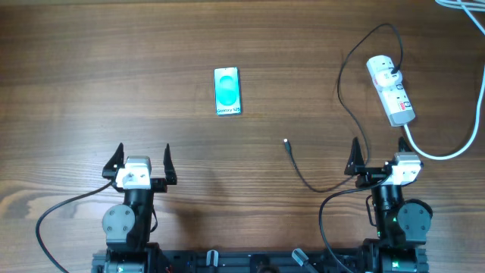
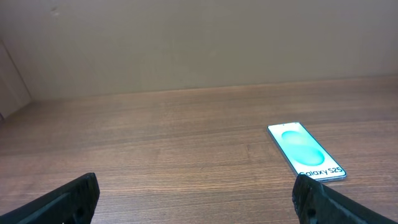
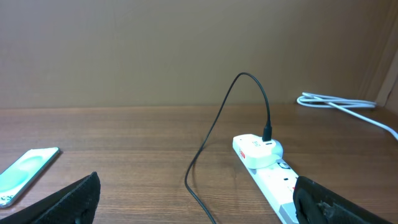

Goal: Plug charger to phone and switch on socket

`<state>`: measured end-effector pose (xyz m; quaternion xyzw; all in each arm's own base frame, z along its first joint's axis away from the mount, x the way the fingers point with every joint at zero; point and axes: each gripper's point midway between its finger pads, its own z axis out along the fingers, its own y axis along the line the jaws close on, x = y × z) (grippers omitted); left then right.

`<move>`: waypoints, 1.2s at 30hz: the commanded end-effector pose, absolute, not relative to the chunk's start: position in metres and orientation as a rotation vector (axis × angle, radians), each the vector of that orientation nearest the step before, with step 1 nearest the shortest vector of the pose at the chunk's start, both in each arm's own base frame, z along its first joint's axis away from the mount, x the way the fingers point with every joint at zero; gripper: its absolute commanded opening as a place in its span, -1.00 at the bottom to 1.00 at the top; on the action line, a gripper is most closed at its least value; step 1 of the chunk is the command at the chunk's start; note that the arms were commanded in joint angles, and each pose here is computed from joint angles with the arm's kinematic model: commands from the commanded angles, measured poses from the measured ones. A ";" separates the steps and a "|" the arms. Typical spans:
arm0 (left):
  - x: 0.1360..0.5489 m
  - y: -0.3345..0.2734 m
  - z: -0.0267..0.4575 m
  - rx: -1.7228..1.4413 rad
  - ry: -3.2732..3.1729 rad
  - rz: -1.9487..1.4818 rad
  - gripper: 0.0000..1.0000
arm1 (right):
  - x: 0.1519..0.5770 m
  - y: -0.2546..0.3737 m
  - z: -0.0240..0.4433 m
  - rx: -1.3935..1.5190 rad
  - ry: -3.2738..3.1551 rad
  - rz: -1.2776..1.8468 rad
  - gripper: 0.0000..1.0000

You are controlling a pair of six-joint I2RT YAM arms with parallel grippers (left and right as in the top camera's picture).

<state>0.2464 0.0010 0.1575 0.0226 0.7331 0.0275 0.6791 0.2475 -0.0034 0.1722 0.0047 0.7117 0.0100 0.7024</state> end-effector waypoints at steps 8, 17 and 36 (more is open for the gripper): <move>0.246 0.001 0.157 0.062 1.643 0.076 1.00 | 0.247 -0.007 0.175 0.010 1.569 -0.005 0.99; 0.246 0.001 0.157 0.062 1.643 0.075 1.00 | 0.247 -0.007 0.175 0.010 1.569 -0.006 0.99; 0.246 0.015 0.160 -0.002 1.635 0.143 1.00 | 0.247 -0.006 0.175 0.010 1.569 -0.005 1.00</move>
